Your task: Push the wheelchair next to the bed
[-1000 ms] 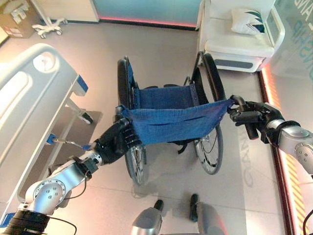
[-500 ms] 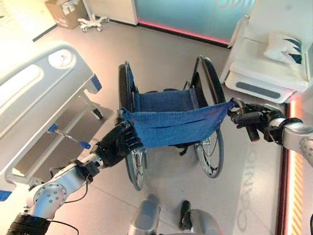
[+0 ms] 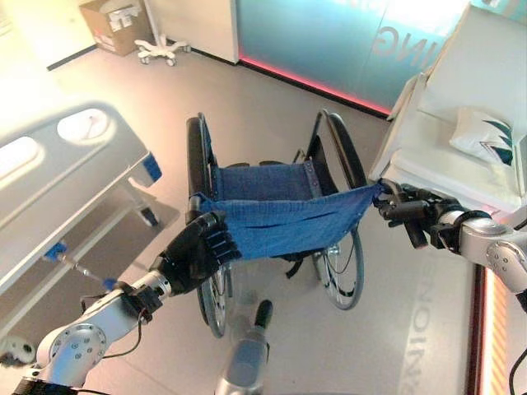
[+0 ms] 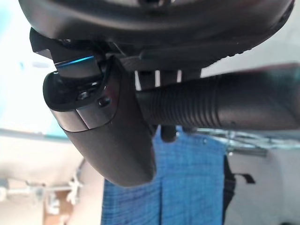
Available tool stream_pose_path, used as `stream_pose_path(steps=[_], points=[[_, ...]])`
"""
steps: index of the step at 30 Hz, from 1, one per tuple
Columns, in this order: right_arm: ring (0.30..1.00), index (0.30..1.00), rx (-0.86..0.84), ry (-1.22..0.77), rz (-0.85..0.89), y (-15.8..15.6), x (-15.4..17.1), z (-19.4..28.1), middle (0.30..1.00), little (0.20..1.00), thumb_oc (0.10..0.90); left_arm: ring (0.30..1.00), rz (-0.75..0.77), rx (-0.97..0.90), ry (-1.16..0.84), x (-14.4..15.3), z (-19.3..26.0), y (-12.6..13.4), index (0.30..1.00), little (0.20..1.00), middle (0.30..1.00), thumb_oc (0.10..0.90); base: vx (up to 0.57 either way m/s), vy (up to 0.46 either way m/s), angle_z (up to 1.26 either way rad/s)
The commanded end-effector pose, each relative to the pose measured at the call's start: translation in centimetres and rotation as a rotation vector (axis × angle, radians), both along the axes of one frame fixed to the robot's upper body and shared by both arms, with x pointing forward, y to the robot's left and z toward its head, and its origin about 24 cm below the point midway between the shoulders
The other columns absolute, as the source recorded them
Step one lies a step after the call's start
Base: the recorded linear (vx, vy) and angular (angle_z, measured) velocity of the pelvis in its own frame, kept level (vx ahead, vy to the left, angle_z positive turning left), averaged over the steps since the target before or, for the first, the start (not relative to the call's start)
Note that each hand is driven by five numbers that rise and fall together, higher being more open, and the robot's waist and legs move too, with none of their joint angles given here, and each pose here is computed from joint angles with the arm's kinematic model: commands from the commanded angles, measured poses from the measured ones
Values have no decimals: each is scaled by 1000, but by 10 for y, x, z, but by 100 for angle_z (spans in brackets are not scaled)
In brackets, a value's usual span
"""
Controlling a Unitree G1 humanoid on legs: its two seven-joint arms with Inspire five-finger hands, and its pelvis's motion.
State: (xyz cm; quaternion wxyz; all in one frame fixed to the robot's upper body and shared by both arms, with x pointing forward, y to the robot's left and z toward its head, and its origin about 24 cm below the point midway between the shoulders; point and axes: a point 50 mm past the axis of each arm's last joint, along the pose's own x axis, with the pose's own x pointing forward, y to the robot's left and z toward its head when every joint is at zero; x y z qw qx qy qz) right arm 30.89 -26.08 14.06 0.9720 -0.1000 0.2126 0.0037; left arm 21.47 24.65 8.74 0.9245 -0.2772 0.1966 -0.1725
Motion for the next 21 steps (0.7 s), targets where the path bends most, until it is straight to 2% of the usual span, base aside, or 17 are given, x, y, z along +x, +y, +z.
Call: stream_pose_path(steps=[1,6,13,21], points=[[300,300,142,-203,311,48,4,37,300,300,400,300,-10,-112,-686,29,134,1,300,300,300,400,426,184,-15],[300,300,177,-218,319,51,8,37,300,300,400,300,-38,-97,-693,39,149,5,300,300,300,400,333,130,5],[300,300,158,-221,315,54,4,36,300,300,400,300,-36,-97,-697,36,152,13,300,300,300,400,279,50,4],[300,300,149,-239,295,43,7,56,300,300,400,300,-21,-92,-700,44,149,0,300,300,300,400,310,-97,27]])
